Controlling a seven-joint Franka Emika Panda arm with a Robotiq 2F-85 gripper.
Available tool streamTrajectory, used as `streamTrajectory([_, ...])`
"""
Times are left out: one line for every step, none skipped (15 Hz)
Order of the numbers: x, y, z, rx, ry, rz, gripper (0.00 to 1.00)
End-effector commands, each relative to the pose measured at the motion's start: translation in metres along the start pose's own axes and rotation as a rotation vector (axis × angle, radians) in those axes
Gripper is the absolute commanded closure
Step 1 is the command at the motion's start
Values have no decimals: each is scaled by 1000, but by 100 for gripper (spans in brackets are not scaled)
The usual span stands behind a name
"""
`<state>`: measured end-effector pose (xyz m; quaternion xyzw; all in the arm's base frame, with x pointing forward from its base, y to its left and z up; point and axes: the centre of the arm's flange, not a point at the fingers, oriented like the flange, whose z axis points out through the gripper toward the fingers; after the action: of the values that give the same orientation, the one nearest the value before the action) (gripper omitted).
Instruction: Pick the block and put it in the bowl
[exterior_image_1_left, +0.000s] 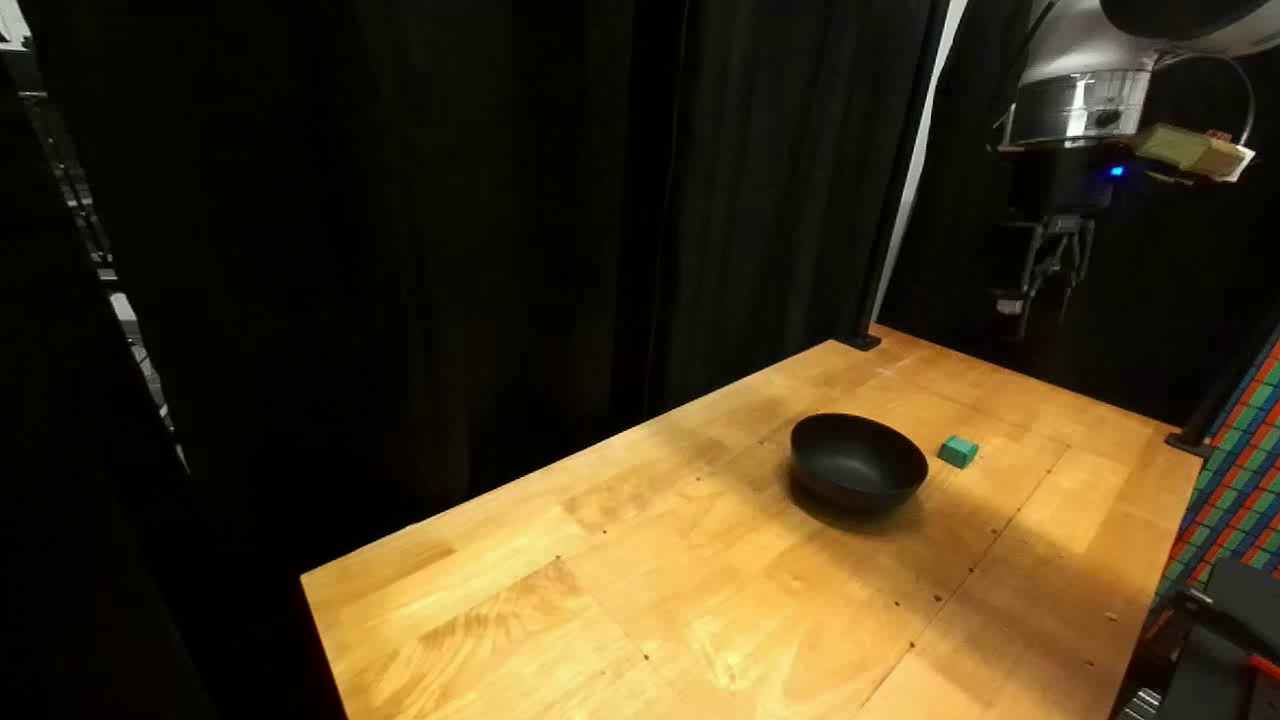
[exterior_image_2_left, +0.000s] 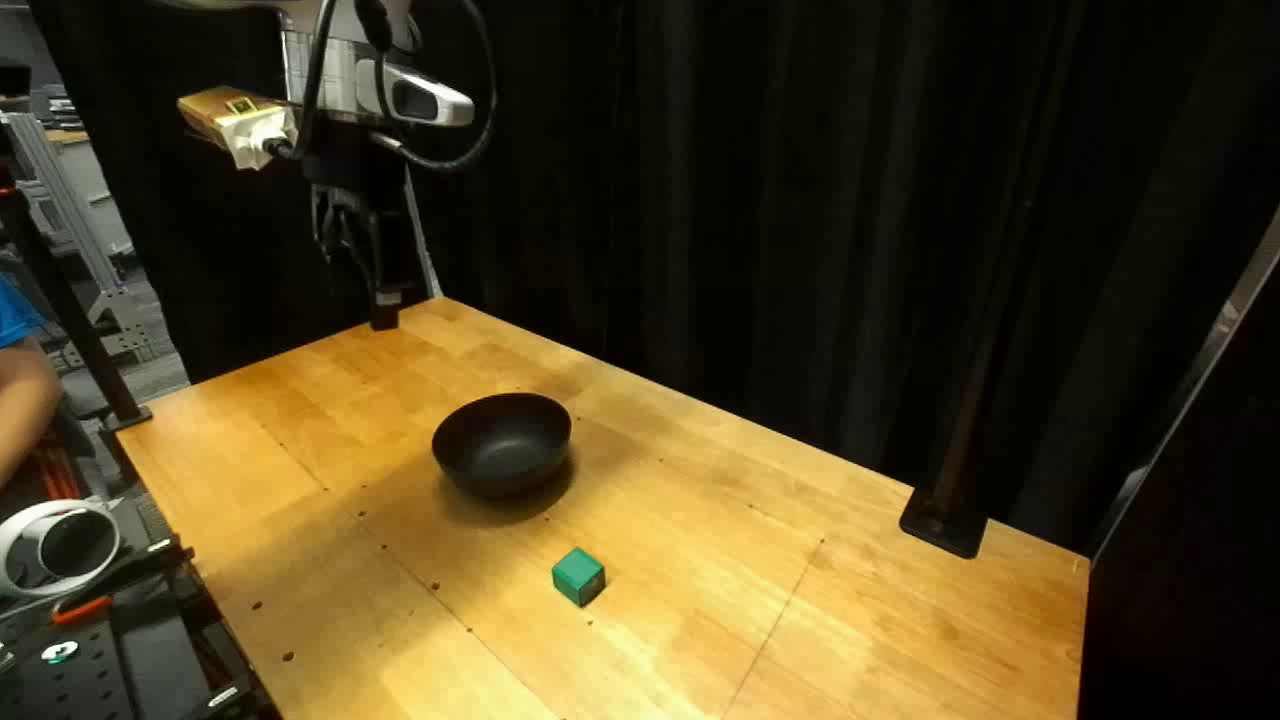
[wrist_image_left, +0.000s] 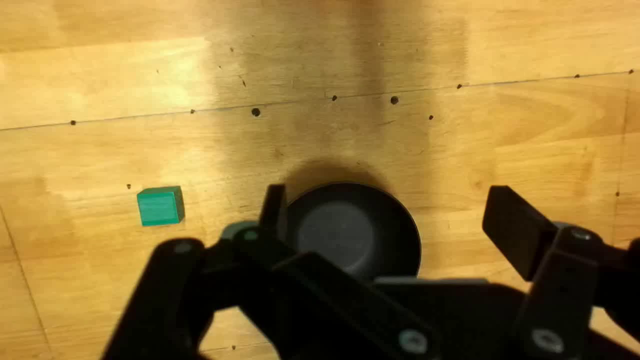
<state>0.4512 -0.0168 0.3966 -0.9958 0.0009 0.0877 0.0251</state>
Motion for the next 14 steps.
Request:
streamTrajectory([1,0,-2,0,5,0,0])
streamTrajectory([1,0,-4,0,9,0,0])
streamTrajectory([0,0,-5,0,12,0,0])
streamTrajectory([0,0,-6,0,13,-1,0])
streamTrajectory([0,0,-6,0,13,-1,0])
streamTrajectory([14,6,1,6,25,62,0])
streamTrajectory([26,15,9,6,22,108,0])
streamTrajectory([43,32,20,12,28,187,0])
streamTrajectory([57,47,31,17,40,242,0])
streamTrajectory([69,63,44,28,55,296,0])
streamTrajectory([82,81,58,34,64,352,0])
streamTrajectory([94,100,74,40,74,407,0])
streamTrajectory([103,117,87,45,82,462,0])
streamTrajectory([112,136,102,45,73,521,0])
